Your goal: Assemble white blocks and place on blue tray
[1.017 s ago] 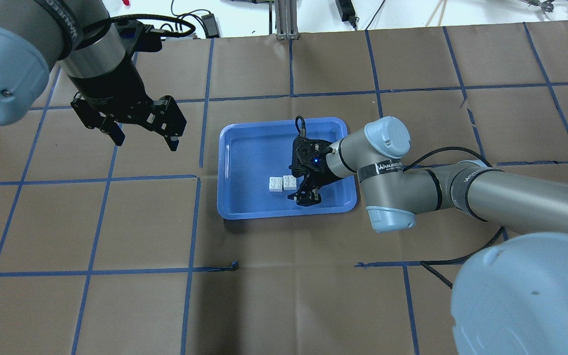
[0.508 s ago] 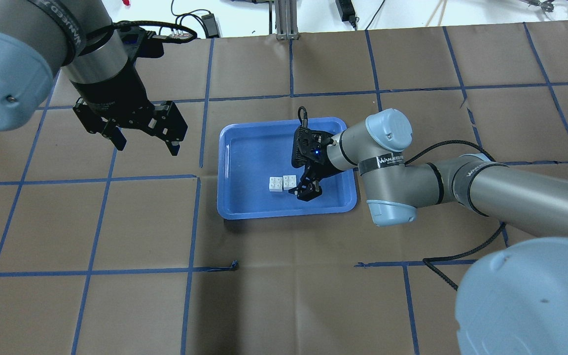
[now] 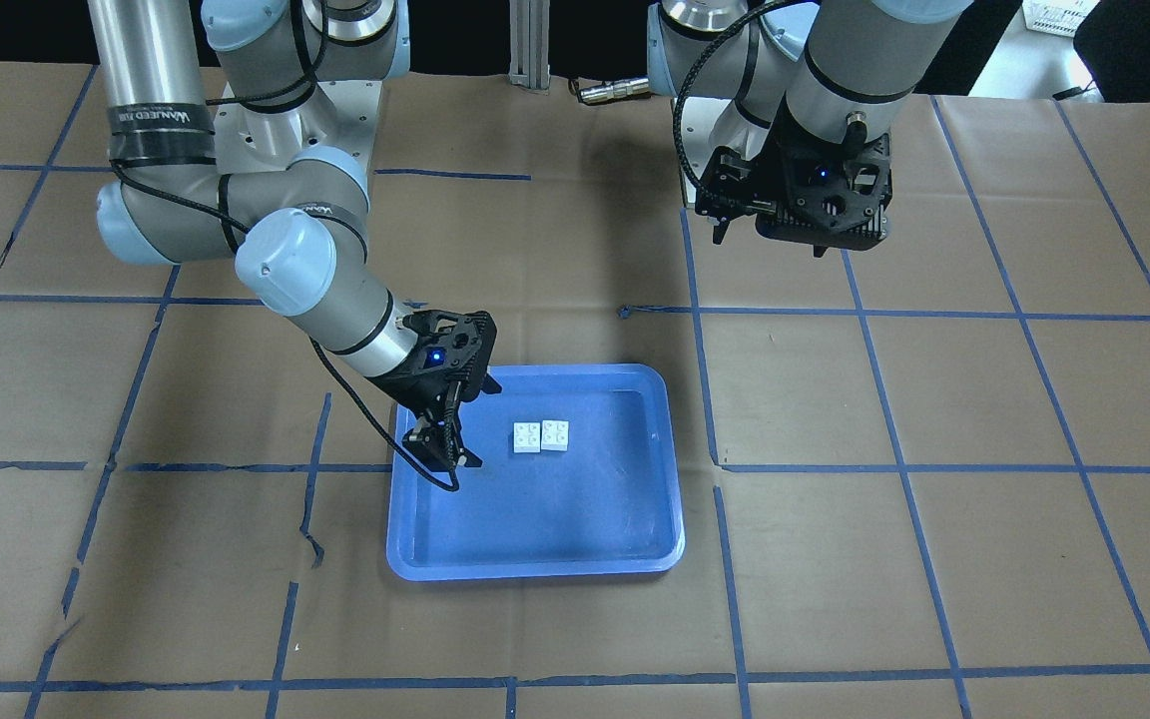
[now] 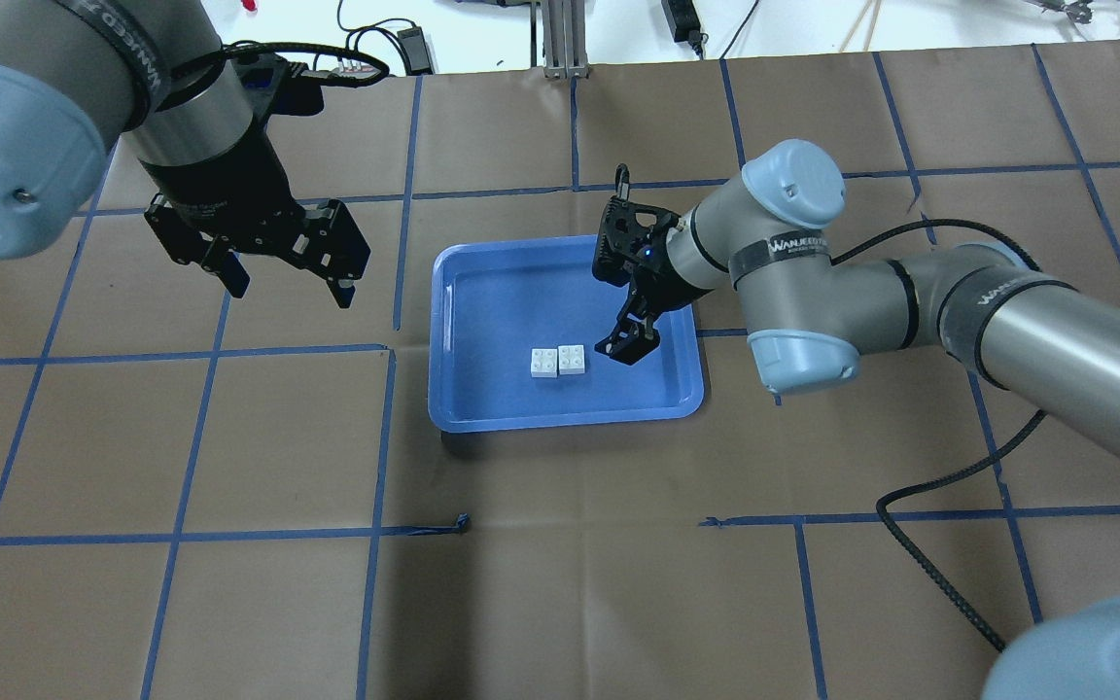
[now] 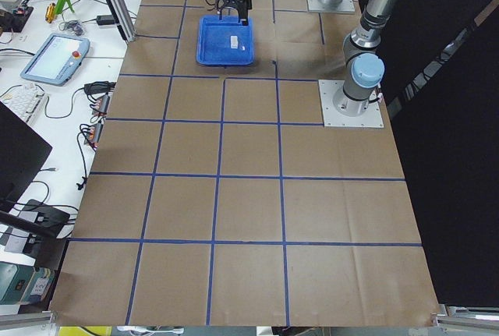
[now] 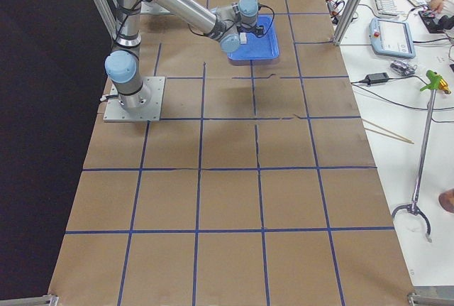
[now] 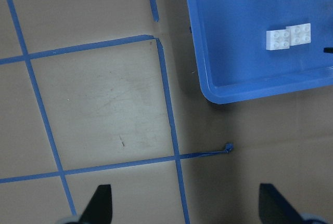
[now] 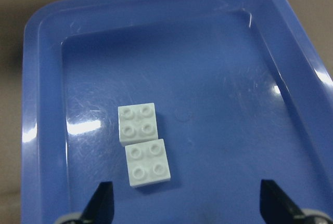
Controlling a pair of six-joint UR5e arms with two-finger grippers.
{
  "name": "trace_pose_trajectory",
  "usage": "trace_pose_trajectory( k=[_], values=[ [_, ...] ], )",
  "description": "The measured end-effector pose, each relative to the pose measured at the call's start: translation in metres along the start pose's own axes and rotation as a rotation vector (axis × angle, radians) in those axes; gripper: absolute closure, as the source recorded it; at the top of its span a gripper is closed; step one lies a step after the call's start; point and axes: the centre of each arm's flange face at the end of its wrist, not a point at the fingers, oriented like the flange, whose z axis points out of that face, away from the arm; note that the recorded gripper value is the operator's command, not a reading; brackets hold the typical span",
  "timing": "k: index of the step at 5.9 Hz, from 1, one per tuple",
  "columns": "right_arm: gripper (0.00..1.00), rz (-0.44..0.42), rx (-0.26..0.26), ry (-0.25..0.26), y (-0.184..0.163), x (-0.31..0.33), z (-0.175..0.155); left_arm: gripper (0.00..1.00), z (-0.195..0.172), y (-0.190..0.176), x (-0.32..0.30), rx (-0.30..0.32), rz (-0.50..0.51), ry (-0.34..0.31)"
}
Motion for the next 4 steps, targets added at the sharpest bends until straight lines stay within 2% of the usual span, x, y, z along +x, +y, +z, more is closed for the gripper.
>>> trace_pose_trajectory(
  k=[1,2,4],
  values=[
    [0.00,0.096,-0.101,0.002,-0.005,0.009,-0.039,0.01,0.000,0.000,0.000,-0.001,0.000,0.000],
    [0.00,0.230,-0.179,0.027,-0.009,0.016,-0.075,0.01,0.000,0.000,0.000,-0.001,0.000,-0.001],
    [0.00,0.569,-0.304,0.131,-0.011,0.023,-0.144,0.01,0.001,0.000,0.000,-0.002,0.000,-0.001]
  ],
)
